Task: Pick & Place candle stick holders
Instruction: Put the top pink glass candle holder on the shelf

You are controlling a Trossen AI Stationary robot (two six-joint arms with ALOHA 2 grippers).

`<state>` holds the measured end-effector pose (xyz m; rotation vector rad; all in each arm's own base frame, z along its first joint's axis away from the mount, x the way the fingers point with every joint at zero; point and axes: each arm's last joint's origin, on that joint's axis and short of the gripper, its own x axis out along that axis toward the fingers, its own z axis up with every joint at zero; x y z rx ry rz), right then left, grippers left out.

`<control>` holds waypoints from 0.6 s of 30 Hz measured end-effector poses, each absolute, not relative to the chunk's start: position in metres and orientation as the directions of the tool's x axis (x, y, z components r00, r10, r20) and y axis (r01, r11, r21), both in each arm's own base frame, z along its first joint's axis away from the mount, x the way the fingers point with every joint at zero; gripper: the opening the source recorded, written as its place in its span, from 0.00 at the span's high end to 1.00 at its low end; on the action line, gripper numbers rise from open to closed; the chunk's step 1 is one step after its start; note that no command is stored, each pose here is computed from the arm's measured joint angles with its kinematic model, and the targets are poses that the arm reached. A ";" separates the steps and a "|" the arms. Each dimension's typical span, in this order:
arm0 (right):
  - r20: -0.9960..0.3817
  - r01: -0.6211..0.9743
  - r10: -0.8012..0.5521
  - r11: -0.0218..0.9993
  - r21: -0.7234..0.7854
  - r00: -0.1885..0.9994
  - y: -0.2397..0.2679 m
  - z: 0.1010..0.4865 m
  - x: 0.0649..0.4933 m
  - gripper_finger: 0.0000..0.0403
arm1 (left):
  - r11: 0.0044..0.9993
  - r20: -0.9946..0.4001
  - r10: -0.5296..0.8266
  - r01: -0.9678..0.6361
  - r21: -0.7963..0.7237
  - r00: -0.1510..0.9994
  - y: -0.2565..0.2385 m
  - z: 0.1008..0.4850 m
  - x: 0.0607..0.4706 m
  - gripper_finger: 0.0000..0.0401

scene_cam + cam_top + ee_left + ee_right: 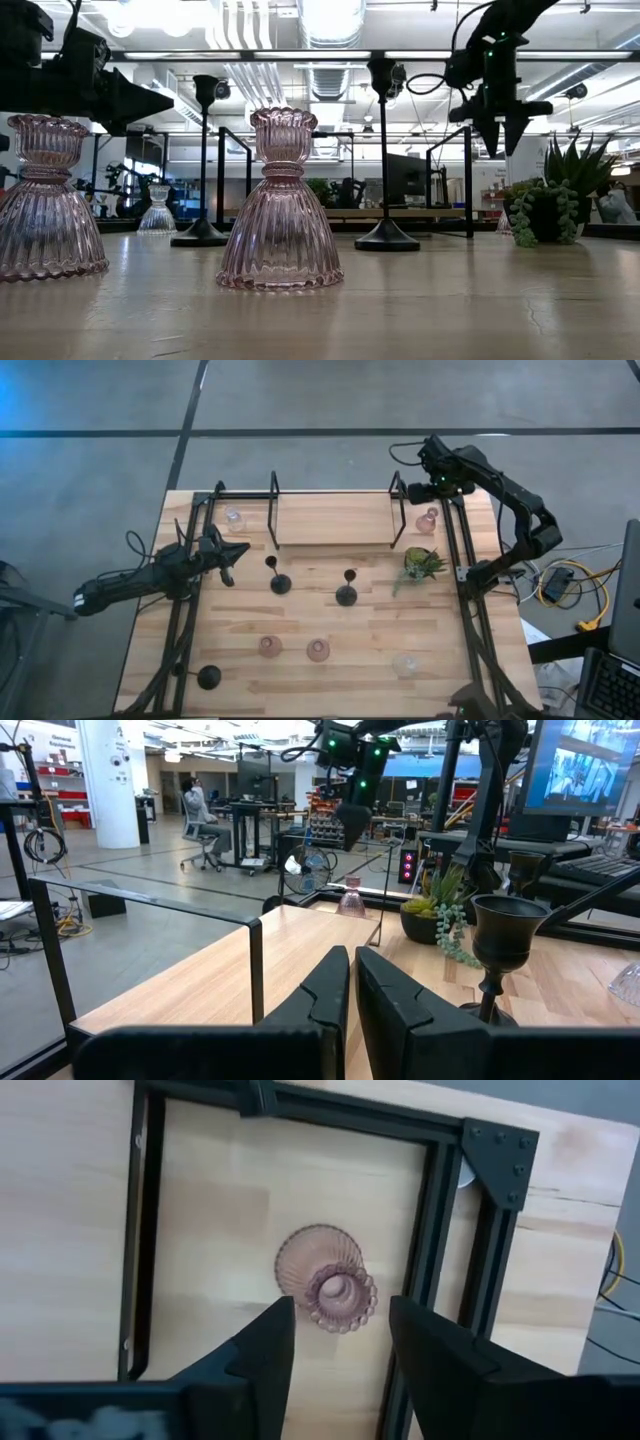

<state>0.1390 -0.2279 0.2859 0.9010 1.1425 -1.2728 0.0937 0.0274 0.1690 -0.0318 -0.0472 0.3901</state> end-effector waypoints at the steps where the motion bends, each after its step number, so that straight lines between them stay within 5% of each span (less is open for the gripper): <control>1: -0.969 0.988 -0.240 0.124 -0.094 -0.062 -0.227 0.285 0.139 0.62 | 0.924 0.040 0.381 -0.379 -0.040 0.924 0.027 0.169 0.094 0.94; 18: -0.991 0.983 -0.095 0.147 -0.112 -0.099 -0.178 0.276 0.133 0.61 | 0.924 0.040 0.381 -0.379 -0.040 0.924 0.027 0.169 0.094 0.94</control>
